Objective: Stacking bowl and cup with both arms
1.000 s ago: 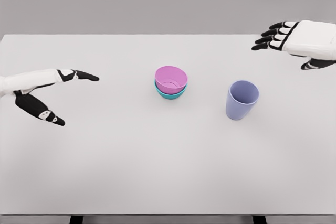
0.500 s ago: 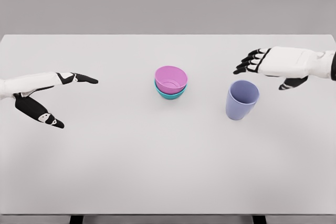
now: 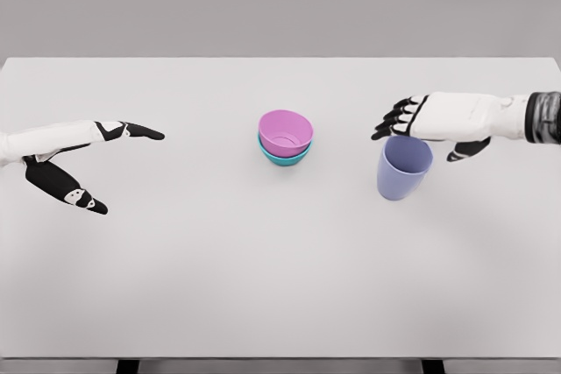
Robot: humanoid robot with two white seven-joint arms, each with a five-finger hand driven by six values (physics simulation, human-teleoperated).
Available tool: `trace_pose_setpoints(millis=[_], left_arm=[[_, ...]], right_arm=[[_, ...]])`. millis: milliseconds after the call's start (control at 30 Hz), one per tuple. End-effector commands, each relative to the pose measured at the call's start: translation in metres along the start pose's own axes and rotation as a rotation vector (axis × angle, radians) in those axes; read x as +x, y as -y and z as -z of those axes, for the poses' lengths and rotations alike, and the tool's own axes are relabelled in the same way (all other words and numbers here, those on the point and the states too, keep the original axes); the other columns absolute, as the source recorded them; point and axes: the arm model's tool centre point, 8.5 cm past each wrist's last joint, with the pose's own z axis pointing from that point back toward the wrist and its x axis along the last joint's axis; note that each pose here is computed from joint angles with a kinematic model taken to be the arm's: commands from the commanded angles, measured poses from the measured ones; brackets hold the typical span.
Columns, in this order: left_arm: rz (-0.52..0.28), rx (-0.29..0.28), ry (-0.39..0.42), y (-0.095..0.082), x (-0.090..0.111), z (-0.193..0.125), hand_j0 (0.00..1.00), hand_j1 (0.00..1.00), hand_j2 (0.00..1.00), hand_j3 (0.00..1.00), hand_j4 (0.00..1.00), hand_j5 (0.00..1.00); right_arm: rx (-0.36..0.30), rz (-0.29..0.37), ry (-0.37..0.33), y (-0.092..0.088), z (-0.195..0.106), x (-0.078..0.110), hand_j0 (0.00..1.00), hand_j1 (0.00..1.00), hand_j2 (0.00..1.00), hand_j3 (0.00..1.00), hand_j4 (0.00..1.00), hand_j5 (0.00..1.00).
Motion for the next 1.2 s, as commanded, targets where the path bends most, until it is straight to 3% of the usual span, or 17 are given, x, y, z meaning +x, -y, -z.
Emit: trace_pose_setpoints(millis=[0, 167, 1167], left_arm=[[-0.006, 0.006, 0.001, -0.001, 0.0, 0.0, 1.0, 1.0, 1.0, 1.0, 1.0, 1.0], [-0.007, 0.006, 0.004, -0.001, 0.0, 0.001, 1.0, 1.0, 1.0, 1.0, 1.0, 1.0], [-0.01, 0.006, 0.01, 0.001, 0.0, 0.003, 1.0, 1.0, 1.0, 1.0, 1.0, 1.0]], right_arm=[[0.007, 0.016, 0.015, -0.005, 0.008, 0.002, 1.0, 1.0, 1.0, 1.0, 1.0, 1.0], [0.026, 0.025, 0.021, -0.012, 0.01, 0.002, 1.0, 1.0, 1.0, 1.0, 1.0, 1.0], [0.029, -0.002, 0.071, -0.009, 0.018, 0.018, 1.0, 1.0, 1.0, 1.0, 1.0, 1.0]])
